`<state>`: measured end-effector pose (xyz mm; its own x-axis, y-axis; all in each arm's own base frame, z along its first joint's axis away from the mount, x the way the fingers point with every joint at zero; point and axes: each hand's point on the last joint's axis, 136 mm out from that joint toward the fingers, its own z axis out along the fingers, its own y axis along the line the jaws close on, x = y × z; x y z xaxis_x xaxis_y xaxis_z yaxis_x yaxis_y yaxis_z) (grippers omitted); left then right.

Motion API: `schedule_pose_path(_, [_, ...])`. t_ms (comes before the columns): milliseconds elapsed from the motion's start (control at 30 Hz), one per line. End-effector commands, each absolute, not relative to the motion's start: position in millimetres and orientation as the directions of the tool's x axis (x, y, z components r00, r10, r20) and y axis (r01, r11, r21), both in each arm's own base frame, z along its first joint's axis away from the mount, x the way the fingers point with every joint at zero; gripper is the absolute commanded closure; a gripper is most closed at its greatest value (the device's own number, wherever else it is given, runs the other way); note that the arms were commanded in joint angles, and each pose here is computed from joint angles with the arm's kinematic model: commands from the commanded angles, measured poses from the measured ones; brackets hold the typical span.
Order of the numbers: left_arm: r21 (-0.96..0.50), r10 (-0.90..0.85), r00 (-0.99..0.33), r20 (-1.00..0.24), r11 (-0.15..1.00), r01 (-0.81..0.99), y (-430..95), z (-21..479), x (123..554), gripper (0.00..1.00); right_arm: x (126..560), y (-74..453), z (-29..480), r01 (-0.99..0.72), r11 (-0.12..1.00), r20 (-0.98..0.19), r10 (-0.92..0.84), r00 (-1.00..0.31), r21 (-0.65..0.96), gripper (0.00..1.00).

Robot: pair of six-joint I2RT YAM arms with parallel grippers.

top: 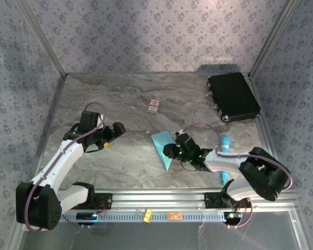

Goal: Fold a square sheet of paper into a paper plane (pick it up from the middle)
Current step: Rotate the paper at the center of the table.

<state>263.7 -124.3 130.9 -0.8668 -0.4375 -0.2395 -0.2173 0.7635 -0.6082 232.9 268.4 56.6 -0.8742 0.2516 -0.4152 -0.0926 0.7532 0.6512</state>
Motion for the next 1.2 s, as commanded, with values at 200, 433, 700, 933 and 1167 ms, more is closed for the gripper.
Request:
schedule_pose_path(200, [-0.677,-0.425,-0.863,-0.272,0.722,-0.143,-135.9,147.1,265.9,0.0,234.6,263.1,68.7,-0.121,0.751,-0.435,0.236,-0.869,0.65,0.77])
schedule_pose_path(433, [-0.709,-0.399,-0.878,-0.264,0.697,-0.103,-146.4,147.1,267.8,0.01,234.6,274.5,76.4,-0.158,0.72,-0.43,0.211,-0.878,0.676,0.81])
schedule_pose_path(700, [-0.725,-0.364,-0.891,-0.272,0.686,-0.06,-157.9,147.4,267.8,0.13,238.1,286.7,57.6,-0.119,0.714,-0.366,0.204,-0.908,0.69,0.87])
schedule_pose_path(933, [-0.738,-0.312,-0.917,-0.248,0.675,-0.029,-175.9,144.1,263.4,0.35,239.1,268.1,16.6,0.167,0.728,-0.241,0.421,-0.874,0.665,0.89])
schedule_pose_path(1167, [-0.734,-0.286,-0.933,-0.216,0.678,-0.038,-185.2,135.5,258.8,0.46,234.6,266.2,8.2,0.465,0.541,-0.17,0.759,-0.628,0.701,0.88])
